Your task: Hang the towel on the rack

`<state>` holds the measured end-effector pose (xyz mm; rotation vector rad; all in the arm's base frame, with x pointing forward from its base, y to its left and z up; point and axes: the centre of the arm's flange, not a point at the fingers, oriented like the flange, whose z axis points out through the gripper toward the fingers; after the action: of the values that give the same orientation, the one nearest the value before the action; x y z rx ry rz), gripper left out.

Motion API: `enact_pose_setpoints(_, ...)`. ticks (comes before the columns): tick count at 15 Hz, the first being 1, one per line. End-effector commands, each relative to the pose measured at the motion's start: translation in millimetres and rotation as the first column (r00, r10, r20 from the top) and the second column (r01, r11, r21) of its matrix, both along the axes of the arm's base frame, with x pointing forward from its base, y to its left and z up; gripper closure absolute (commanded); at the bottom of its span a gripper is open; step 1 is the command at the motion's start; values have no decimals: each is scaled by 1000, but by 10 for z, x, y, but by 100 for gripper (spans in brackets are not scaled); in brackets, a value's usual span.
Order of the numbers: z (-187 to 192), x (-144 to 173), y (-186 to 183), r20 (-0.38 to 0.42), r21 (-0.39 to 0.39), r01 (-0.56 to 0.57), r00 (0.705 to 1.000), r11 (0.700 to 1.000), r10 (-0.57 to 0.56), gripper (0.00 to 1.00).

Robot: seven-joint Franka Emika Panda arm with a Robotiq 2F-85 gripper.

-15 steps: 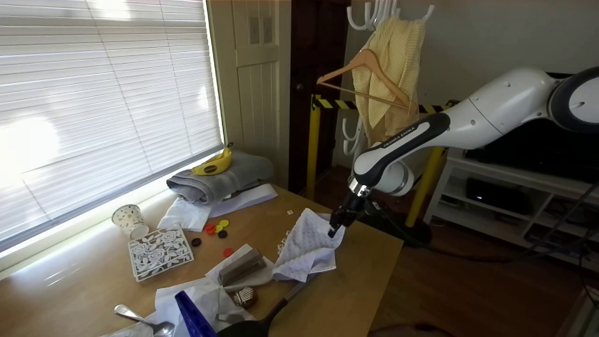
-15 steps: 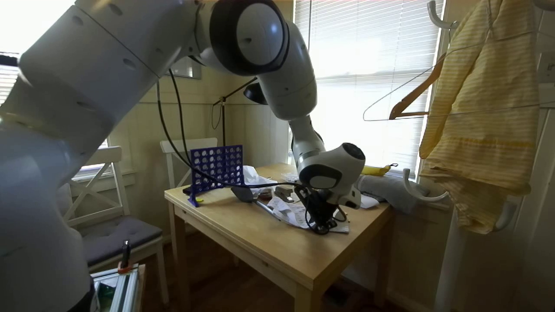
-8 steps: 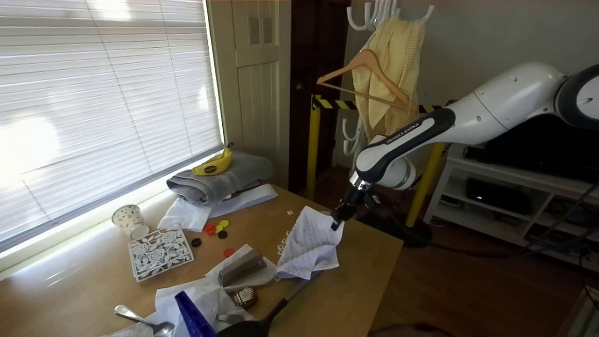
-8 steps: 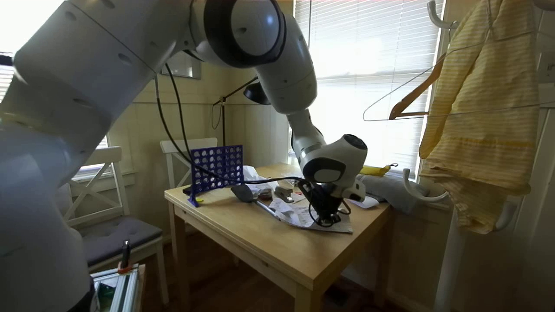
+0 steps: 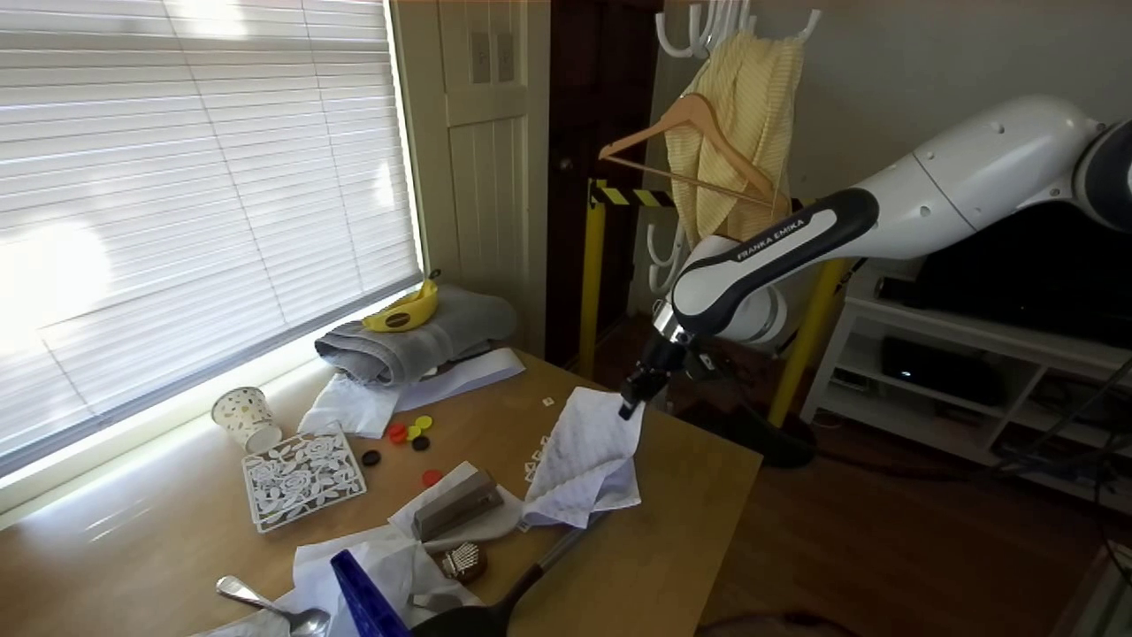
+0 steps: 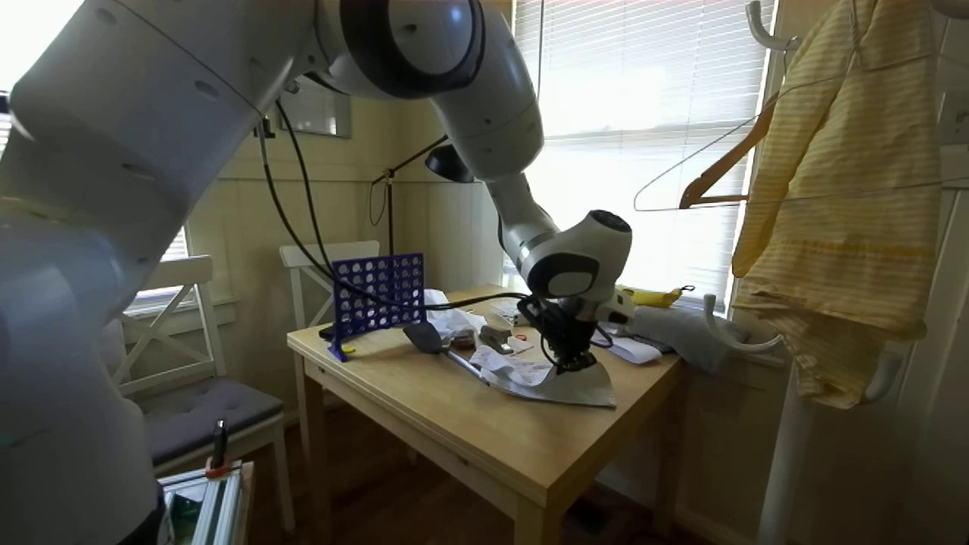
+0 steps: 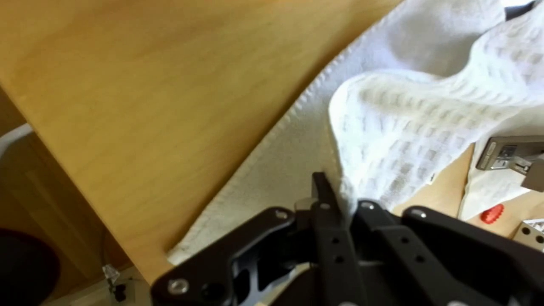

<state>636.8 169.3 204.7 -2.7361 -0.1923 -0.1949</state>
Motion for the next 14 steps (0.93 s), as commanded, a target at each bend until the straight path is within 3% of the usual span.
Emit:
enact_pose_setpoints(1, 524, -80, 87, 105, -92, -51, 993, 995, 60, 99)
enact_pose_setpoints(4, 1017, -135, 156, 220, -197, -97, 965, 976, 141, 99)
enact_pose_setpoints(8, 1711, -233, 210, 383, -282, -70, 906, 957, 180, 99)
enact_pose_setpoints(9, 1808, -265, 184, 380, -298, -64, 908, 953, 180, 99)
enact_pose_setpoints(10, 1598, -48, 216, 360, -248, -95, 915, 964, 183, 96)
enact_pose_setpoints(14, 1806, -156, 153, 380, -272, -78, 907, 959, 182, 96)
